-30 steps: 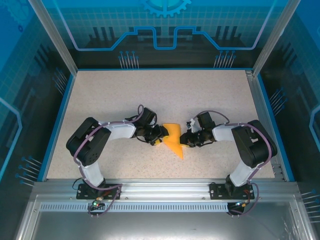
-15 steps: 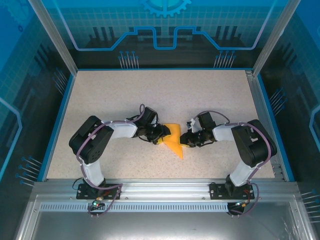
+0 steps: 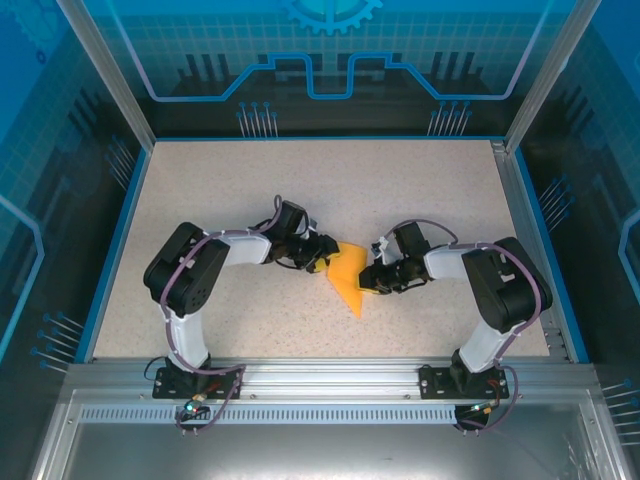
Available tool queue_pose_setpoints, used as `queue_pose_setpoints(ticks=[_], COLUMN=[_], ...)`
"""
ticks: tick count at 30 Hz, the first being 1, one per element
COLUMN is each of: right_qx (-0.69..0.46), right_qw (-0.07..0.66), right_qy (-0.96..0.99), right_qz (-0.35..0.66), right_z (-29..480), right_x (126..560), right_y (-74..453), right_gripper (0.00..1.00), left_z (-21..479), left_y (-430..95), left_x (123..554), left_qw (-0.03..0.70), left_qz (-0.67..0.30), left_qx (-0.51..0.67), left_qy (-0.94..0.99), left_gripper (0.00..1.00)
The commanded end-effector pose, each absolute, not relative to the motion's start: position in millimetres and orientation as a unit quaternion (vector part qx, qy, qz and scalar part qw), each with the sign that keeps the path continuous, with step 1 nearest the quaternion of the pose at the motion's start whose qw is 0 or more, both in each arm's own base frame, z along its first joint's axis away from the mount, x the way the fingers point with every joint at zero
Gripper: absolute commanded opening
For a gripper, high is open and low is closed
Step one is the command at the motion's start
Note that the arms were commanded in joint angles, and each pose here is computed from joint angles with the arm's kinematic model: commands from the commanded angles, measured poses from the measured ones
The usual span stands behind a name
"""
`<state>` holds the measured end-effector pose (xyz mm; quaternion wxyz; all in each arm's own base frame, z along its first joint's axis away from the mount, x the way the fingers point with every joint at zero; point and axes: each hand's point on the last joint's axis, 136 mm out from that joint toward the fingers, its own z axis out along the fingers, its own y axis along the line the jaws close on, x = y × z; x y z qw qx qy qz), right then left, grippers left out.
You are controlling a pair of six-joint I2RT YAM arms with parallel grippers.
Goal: Fold a paper plane with a square sheet of paper (pick it up from the middle)
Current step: Fold the wing for the fifth time at the center of the table.
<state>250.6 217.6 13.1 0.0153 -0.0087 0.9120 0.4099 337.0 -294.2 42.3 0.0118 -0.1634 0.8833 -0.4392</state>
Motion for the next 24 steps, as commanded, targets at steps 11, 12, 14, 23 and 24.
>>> queue_pose_setpoints(ticks=[11, 12, 14, 23, 24], right_qx=[0.011, 0.011, 0.01, 0.011, 0.011], right_qw=[-0.002, -0.001, 0.0, -0.002, -0.001], right_qy=[0.952, 0.952, 0.952, 0.953, 0.953], right_qz=[0.306, 0.306, 0.306, 0.304, 0.304], right_z=[-27.5, -27.2, -27.0, -28.2, -28.0], right_x=[238.5, 238.9, 238.6, 238.5, 238.9], right_y=[184.1, 184.2, 184.1, 183.2, 183.2], right_gripper=[0.19, 0.19, 0.19, 0.19, 0.19], left_z=[56.5, 56.0, 55.7, 54.5, 55.1], left_y=[-297.8, -296.5, -295.2, -300.9, -301.8], left_x=[339.6, 339.6, 341.3, 342.5, 342.6], left_qw=[-0.002, -0.003, -0.008, -0.03, -0.032], left_qz=[-0.466, -0.464, -0.469, -0.476, -0.475], left_qx=[-0.116, -0.118, -0.119, -0.099, -0.095], left_qy=[0.877, 0.878, 0.875, 0.874, 0.874], left_gripper=[0.5, 0.52, 0.52, 0.53, 0.53])
